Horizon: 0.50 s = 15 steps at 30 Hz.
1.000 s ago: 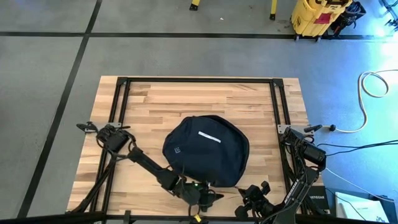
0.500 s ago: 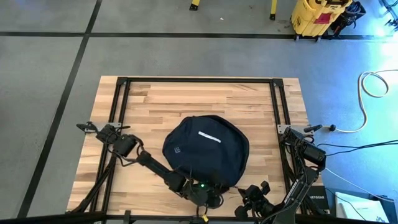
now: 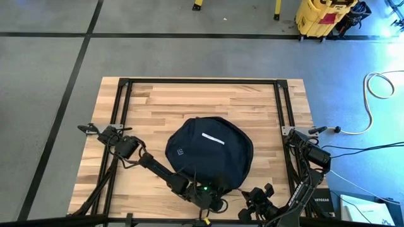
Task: Unpack backpack
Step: Close the black backpack
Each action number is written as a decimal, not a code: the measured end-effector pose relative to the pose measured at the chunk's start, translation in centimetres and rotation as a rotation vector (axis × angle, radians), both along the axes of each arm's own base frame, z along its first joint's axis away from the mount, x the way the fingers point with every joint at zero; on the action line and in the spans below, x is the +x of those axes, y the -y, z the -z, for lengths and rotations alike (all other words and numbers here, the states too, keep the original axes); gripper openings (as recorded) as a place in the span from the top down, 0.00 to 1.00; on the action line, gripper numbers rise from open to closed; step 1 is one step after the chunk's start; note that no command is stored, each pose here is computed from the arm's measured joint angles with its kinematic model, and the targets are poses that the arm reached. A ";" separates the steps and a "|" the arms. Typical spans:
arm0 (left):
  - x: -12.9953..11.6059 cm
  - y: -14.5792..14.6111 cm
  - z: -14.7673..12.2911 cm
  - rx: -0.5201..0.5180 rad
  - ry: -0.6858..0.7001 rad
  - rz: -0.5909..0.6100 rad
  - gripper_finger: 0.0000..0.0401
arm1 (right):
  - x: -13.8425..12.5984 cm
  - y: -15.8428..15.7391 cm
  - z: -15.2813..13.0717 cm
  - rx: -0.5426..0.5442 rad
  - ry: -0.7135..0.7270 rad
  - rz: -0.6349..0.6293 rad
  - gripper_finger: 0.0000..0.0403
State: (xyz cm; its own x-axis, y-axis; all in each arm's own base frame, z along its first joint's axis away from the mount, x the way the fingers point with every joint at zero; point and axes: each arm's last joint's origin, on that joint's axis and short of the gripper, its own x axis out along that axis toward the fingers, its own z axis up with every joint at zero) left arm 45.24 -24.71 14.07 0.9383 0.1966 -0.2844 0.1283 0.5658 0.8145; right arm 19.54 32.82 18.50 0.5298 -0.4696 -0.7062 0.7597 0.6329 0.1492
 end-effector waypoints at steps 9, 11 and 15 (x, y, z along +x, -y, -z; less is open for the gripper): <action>0.1 -0.4 0.0 0.015 0.000 -0.030 0.91 | 0.0 0.0 0.0 -0.001 0.005 -0.001 1.00; 0.1 -0.4 0.0 0.020 0.003 -0.037 0.97 | 0.0 0.0 0.0 -0.002 0.006 -0.001 1.00; 0.1 -0.3 0.0 0.020 0.002 -0.038 0.99 | 0.0 0.0 0.0 -0.002 0.005 -0.001 1.00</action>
